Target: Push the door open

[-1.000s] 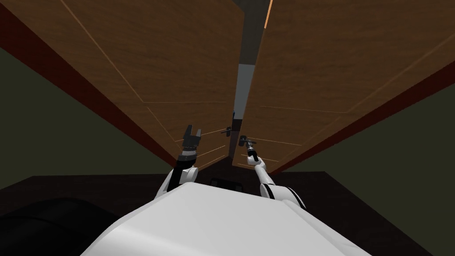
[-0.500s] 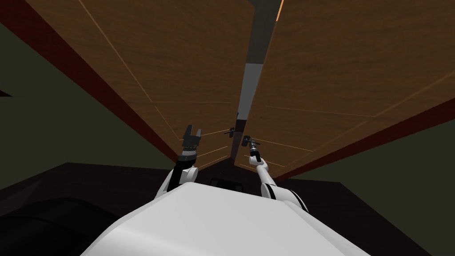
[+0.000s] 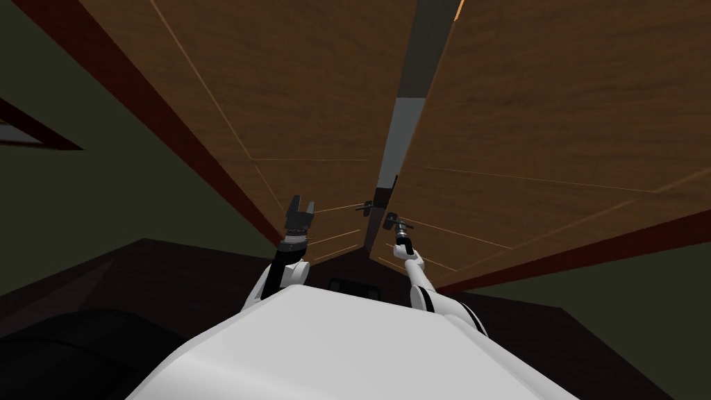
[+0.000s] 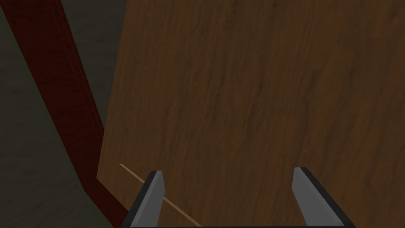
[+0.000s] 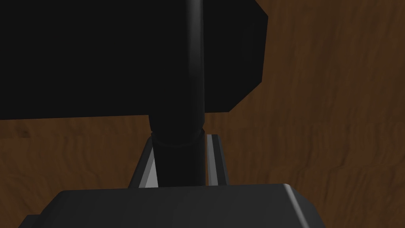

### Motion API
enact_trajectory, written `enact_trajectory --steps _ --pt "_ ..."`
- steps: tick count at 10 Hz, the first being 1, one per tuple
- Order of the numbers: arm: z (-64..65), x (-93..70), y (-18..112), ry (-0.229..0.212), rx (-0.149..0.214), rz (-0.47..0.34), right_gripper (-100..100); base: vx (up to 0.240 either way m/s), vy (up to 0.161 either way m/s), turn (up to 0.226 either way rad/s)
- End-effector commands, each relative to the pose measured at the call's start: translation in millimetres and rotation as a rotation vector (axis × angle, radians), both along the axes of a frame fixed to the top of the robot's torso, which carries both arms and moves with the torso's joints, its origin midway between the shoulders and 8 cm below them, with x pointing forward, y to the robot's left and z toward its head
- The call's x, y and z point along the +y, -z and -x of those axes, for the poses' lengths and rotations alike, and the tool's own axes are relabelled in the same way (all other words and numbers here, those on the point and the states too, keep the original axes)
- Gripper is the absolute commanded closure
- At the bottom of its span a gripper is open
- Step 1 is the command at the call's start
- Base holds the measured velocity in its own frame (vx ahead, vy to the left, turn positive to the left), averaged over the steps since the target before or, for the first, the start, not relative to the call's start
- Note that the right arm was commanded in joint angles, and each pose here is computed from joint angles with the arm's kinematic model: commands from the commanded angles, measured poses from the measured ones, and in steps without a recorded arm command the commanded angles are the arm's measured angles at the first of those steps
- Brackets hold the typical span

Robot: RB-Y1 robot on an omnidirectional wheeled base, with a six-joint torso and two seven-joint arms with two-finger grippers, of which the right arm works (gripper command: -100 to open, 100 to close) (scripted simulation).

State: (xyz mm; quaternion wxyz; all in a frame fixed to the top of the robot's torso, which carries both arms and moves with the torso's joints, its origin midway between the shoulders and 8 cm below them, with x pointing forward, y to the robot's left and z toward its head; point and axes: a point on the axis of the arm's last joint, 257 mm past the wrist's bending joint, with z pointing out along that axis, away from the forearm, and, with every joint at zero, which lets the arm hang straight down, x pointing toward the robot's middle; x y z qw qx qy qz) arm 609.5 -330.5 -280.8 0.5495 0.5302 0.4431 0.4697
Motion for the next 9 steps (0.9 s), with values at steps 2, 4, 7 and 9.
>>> enact_trajectory --steps 2,4,7,9 --pt "3.3 -35.4 -8.0 0.066 -0.015 0.008 100 0.029 0.003 0.103" --pt "7.0 -54.5 -13.7 0.107 -0.027 0.010 100 0.012 0.005 0.067" --pt "17.5 -87.2 -13.1 0.178 -0.024 0.014 100 0.035 0.000 0.140" --pt "19.1 -91.5 -12.9 0.188 -0.025 0.010 100 0.030 0.000 0.034"
